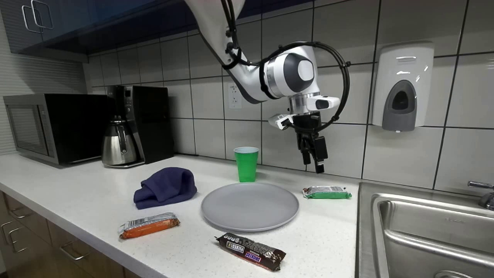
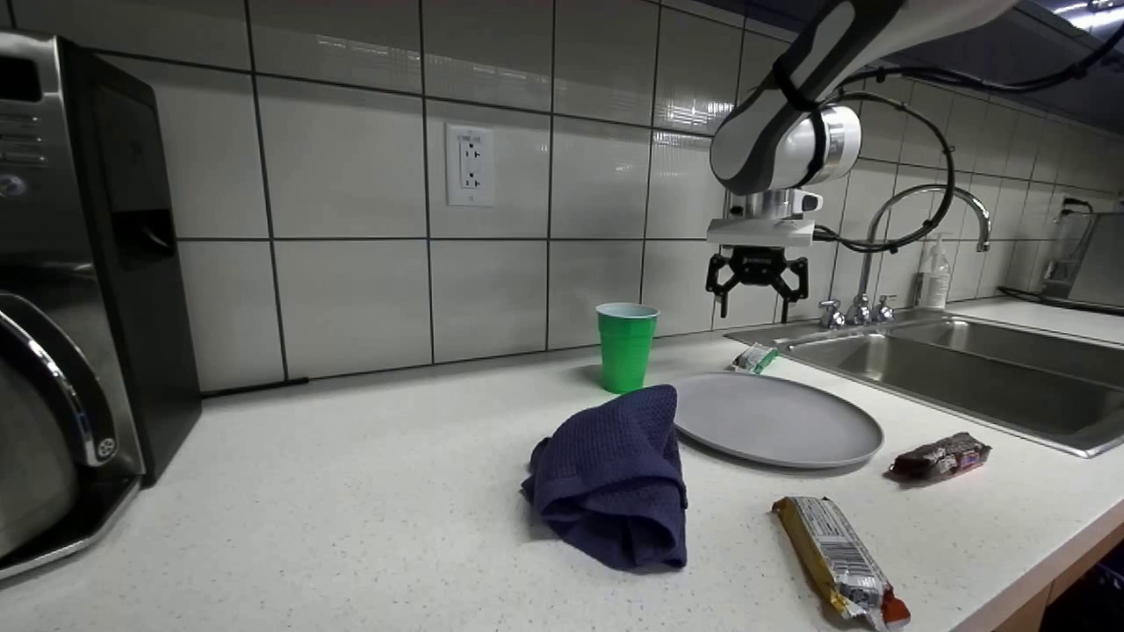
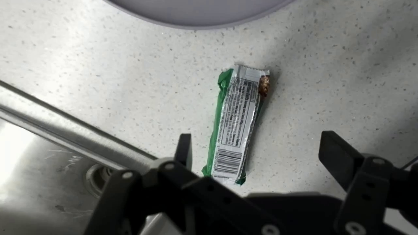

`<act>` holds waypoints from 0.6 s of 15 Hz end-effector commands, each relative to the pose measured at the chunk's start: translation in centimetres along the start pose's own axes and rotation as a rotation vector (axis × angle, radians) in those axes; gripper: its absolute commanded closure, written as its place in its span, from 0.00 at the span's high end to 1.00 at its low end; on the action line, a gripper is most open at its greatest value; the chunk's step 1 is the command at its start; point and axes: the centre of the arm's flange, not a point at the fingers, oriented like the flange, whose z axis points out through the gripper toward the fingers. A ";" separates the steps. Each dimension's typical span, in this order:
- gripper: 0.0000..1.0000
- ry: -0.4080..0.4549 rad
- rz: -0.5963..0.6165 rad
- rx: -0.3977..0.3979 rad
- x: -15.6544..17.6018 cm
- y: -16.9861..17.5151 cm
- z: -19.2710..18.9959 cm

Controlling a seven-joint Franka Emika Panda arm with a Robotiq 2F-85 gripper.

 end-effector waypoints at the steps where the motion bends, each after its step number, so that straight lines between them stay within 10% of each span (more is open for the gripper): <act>1: 1.00 -0.016 0.050 0.020 2.1 -1.0 0.9; 9: 1.00 -0.019 0.075 0.003 2.8 -1.1 3.8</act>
